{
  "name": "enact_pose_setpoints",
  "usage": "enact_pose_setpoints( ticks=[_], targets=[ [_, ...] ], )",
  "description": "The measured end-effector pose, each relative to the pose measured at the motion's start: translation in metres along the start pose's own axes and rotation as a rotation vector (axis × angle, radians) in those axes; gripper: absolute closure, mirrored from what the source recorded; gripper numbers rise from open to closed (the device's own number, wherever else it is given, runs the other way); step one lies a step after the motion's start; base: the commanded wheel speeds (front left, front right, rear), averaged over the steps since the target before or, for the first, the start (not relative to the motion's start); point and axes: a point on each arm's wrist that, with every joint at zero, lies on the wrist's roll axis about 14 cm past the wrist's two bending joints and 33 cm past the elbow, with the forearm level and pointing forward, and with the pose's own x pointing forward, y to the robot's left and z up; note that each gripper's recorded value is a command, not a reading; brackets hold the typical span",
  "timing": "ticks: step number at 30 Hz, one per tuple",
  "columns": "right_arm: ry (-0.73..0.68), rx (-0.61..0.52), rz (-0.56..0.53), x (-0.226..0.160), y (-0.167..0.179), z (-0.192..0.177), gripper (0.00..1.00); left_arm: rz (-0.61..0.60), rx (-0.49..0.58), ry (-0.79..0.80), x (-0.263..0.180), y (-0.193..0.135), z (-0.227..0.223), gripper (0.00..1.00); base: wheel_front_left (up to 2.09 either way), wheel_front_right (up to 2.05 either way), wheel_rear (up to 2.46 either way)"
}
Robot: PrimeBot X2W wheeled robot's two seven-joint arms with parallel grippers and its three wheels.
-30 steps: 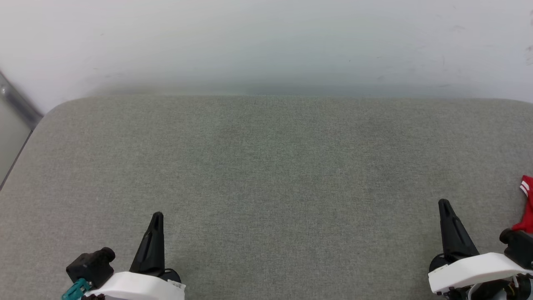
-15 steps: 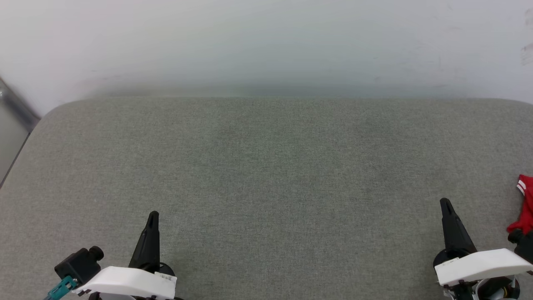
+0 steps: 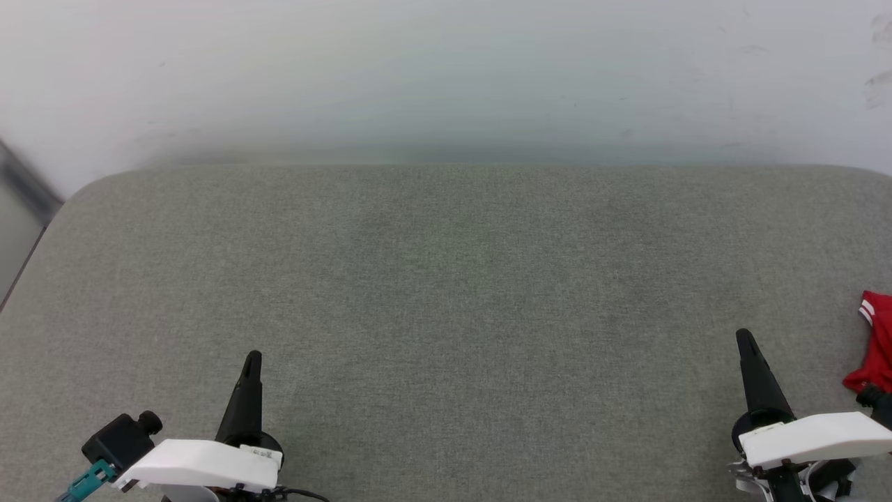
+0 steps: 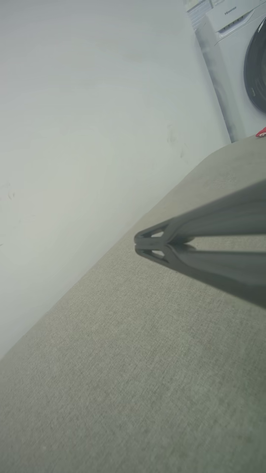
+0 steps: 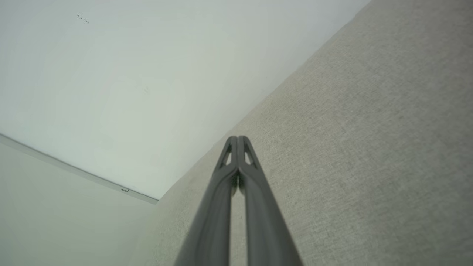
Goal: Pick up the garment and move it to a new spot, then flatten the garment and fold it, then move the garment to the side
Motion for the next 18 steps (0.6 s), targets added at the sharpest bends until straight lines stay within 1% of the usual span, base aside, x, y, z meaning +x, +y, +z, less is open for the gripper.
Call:
enact_pose_setpoints(
  ticks=[18],
  targets=[
    [-0.001,0.201,-0.008,0.0013,-0.0021,0.0031,1.0,0.014,-0.198,0.018,0.0061,0.0012,-0.0007,1.0,0.0,0.0,0.0]
  ],
)
